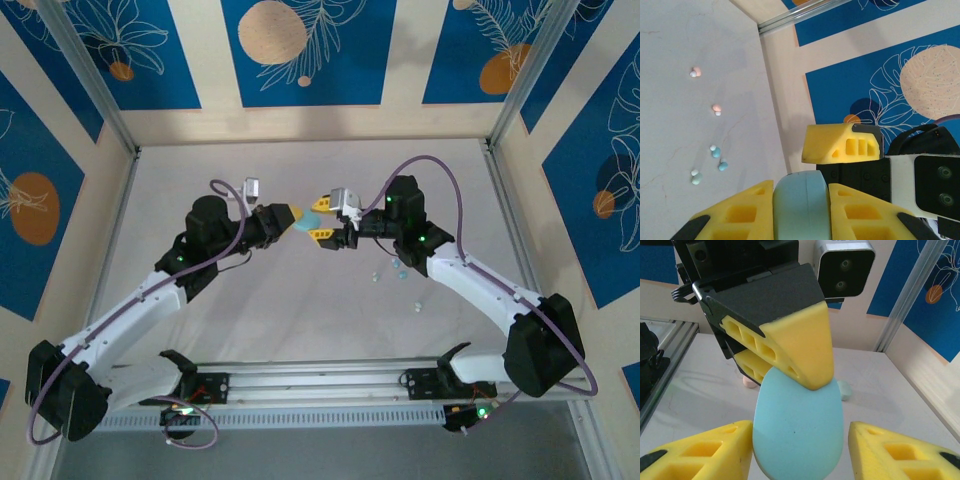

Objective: Insert wireless bluetooth earbuds into charging case

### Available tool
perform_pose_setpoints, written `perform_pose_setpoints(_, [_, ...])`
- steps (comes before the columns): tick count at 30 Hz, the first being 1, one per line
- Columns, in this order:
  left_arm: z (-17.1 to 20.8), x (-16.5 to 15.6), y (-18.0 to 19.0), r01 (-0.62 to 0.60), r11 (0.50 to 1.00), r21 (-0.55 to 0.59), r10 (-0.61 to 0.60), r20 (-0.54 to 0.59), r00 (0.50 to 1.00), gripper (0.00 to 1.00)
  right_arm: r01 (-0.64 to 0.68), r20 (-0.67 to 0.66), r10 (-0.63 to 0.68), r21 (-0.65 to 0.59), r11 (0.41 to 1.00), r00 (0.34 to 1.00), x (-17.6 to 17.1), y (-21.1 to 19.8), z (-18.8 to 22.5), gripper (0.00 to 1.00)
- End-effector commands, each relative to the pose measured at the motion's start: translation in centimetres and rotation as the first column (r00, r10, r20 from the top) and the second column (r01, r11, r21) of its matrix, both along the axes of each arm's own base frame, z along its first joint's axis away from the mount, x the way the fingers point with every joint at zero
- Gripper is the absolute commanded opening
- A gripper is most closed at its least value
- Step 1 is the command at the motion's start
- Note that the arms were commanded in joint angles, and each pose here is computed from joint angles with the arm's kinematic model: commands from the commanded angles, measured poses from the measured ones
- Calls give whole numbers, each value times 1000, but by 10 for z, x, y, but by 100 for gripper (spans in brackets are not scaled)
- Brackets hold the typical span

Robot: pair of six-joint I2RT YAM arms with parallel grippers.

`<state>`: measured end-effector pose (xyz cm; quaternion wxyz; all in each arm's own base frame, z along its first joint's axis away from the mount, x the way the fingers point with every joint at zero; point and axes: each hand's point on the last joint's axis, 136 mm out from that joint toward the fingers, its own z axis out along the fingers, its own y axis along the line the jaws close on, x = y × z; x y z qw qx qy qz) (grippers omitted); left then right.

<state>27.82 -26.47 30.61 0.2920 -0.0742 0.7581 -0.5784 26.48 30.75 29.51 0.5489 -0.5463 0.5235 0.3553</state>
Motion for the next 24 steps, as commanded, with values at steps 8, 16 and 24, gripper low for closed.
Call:
perform_pose_setpoints(8, [18,-6,-1,13,999,-48,-10,55,998,16,5,1,-5,0,1000,1000,5,-5,9,54])
perform_pose_setpoints(16, [18,-5,-3,20,998,-52,-17,57,998,16,-1,-15,1,23,1000,1000,5,-6,14,43])
perform_pose_setpoints(24, [19,-4,-6,29,998,-62,-26,58,998,16,-9,-36,10,27,1000,999,7,-3,13,49])
